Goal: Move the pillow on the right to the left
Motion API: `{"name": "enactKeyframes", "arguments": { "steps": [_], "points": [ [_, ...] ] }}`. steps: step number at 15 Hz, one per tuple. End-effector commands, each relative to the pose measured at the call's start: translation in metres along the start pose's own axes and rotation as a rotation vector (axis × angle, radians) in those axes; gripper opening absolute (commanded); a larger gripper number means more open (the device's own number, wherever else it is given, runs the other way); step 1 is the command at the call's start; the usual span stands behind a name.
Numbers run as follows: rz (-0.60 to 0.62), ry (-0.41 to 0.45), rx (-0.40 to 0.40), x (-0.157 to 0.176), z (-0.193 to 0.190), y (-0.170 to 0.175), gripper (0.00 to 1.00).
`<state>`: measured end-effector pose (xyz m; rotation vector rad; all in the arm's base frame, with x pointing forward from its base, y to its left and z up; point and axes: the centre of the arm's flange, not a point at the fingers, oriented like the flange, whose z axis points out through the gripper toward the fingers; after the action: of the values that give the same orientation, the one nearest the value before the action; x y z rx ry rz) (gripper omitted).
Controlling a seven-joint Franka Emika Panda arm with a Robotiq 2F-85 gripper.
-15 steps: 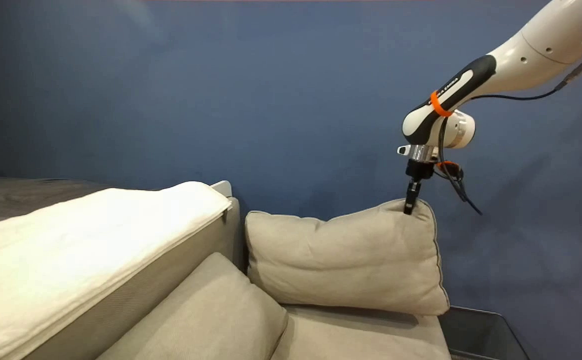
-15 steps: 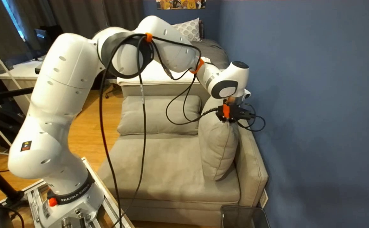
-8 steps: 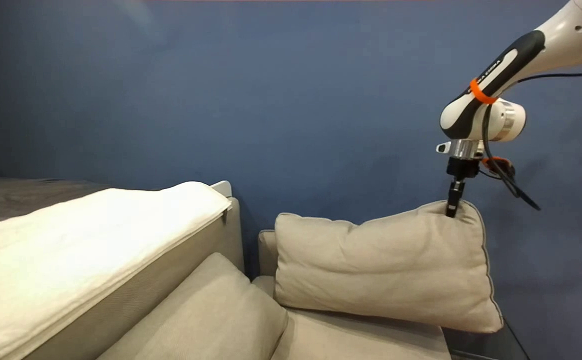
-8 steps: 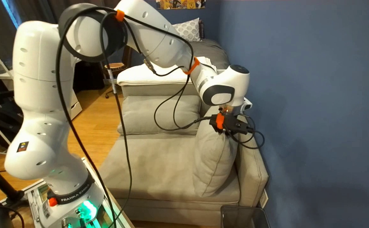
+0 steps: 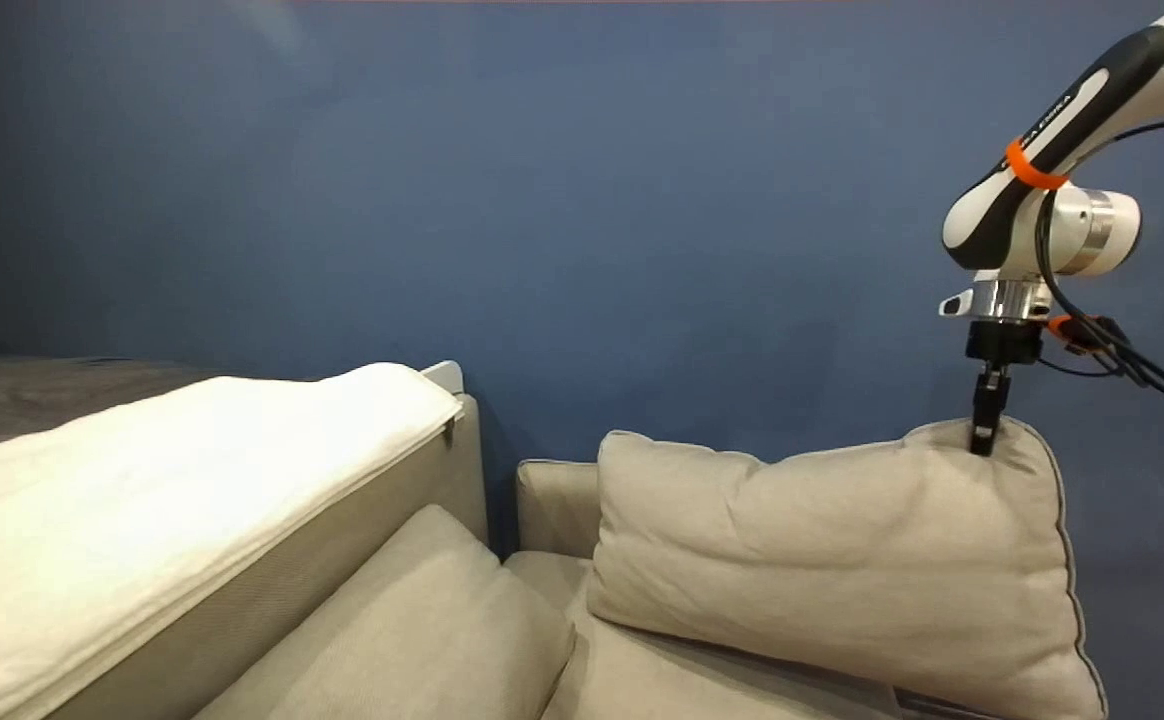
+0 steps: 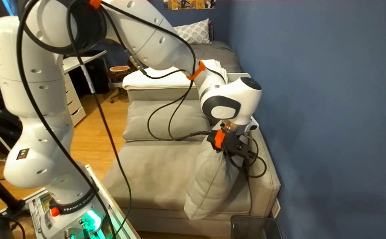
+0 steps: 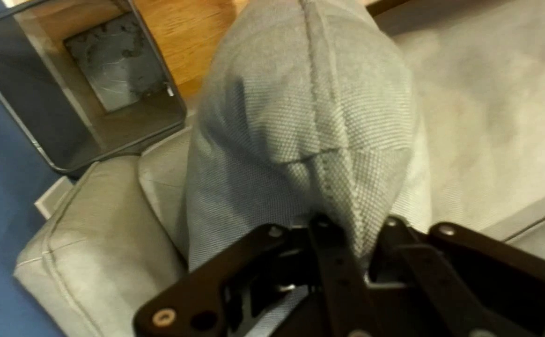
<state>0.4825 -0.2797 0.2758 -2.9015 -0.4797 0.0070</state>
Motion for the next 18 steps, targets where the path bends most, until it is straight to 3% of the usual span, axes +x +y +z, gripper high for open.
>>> {"name": "enactKeyframes", "arguments": {
  "steps": [1, 9, 11, 12, 18],
  "points": [
    [-0.051, 0.055, 0.186, 0.002, -0.003, -0.025, 0.03],
    [-0.165, 0.162, 0.525, 0.029, 0.007, -0.078, 0.03],
    [-0.205, 0.17, 0.533, 0.042, 0.011, -0.093, 0.03],
    [-0.147, 0.122, 0.495, 0.023, 0.025, -0.074, 0.13],
    [-0.179, 0.116, 0.504, 0.034, 0.028, -0.086, 0.13]
  ]
}}
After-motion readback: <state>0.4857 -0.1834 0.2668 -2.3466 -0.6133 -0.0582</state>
